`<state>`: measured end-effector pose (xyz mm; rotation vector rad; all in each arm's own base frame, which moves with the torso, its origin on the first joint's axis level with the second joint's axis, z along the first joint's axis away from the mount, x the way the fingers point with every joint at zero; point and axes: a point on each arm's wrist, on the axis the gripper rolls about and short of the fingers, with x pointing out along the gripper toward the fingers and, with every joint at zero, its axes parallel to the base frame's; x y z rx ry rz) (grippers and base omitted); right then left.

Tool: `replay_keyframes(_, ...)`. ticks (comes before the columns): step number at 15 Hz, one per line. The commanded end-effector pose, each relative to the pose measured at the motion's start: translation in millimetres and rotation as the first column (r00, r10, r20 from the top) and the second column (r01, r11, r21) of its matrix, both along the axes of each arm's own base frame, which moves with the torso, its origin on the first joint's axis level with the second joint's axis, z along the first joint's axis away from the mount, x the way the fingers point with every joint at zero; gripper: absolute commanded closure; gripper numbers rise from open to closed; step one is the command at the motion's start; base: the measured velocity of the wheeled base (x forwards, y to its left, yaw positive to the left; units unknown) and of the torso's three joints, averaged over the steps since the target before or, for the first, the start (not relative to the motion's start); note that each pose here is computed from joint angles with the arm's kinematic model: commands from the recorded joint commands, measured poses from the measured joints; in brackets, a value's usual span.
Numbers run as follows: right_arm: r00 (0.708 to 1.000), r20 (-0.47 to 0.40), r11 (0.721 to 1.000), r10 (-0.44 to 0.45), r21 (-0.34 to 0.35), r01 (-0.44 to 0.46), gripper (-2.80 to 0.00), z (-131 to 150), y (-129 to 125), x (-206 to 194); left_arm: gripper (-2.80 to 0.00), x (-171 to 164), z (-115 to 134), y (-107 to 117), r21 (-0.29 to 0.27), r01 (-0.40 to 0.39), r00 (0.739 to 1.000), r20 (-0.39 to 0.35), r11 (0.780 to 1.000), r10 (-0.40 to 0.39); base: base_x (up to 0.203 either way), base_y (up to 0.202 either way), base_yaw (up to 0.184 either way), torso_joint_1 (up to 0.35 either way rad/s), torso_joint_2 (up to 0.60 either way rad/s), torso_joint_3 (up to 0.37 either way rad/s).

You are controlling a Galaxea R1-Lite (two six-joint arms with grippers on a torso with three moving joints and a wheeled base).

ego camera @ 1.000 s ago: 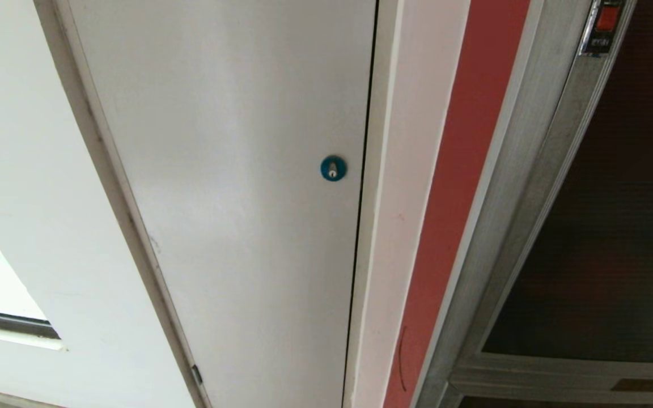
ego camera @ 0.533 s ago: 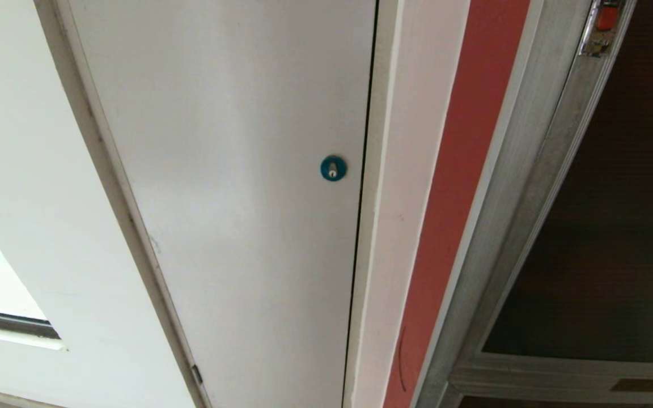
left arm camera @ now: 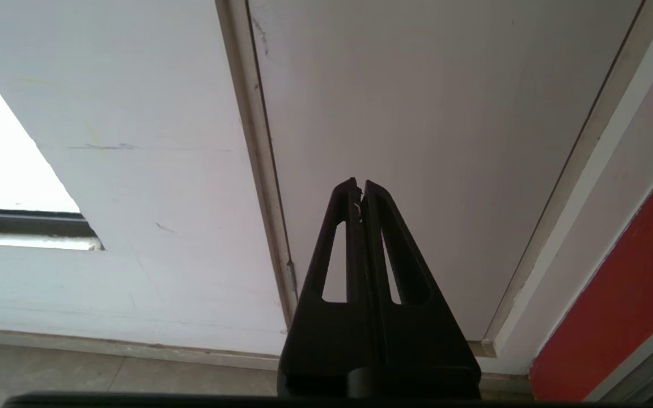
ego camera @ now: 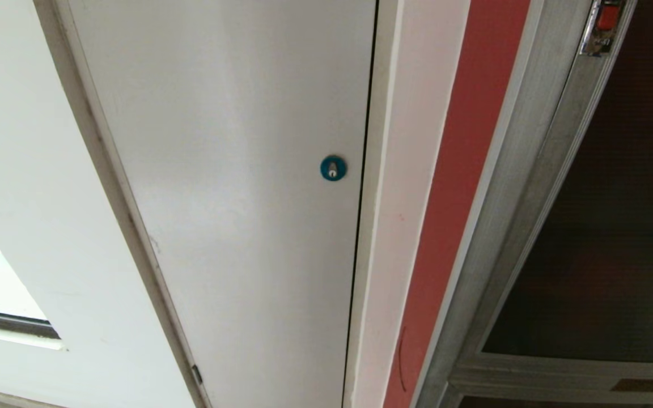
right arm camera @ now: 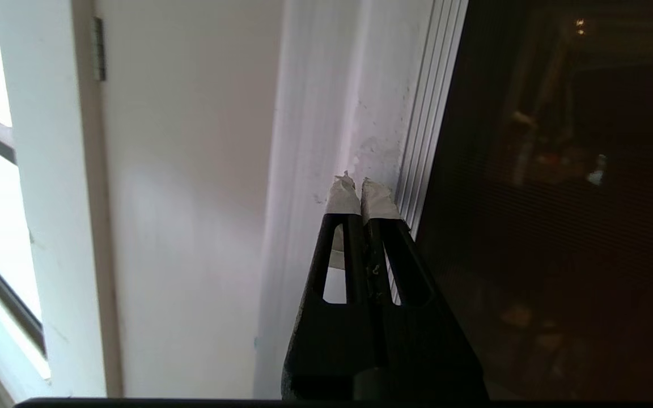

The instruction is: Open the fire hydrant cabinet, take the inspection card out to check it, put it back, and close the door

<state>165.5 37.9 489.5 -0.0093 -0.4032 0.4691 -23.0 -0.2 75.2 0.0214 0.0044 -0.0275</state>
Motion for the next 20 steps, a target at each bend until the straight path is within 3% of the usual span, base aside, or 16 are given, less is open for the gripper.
replay_keyframes(1,1.000,-0.022,1.000,-0.008,-0.001,0.008,0.00,-4.2,2.3,12.6,0.00,0.0,-0.1,0.0,0.000,0.001,1.000,0.000,1.000,-0.001,0.000,0.000,0.000,0.000,0.00,0.000)
replay_keyframes(13,0.991,-0.101,0.996,-0.093,0.003,0.094,0.00,-19.4,3.4,49.5,0.00,0.0,-0.1,0.0,0.000,0.000,1.000,0.000,1.000,0.000,0.000,0.000,0.000,0.000,0.00,0.000)
replay_keyframes(20,0.993,-0.097,0.997,-0.073,0.004,0.074,0.00,-13.3,0.3,18.3,0.00,0.0,-0.1,0.0,0.000,0.000,1.000,0.000,1.000,0.000,0.000,0.000,0.000,0.000,0.00,0.000)
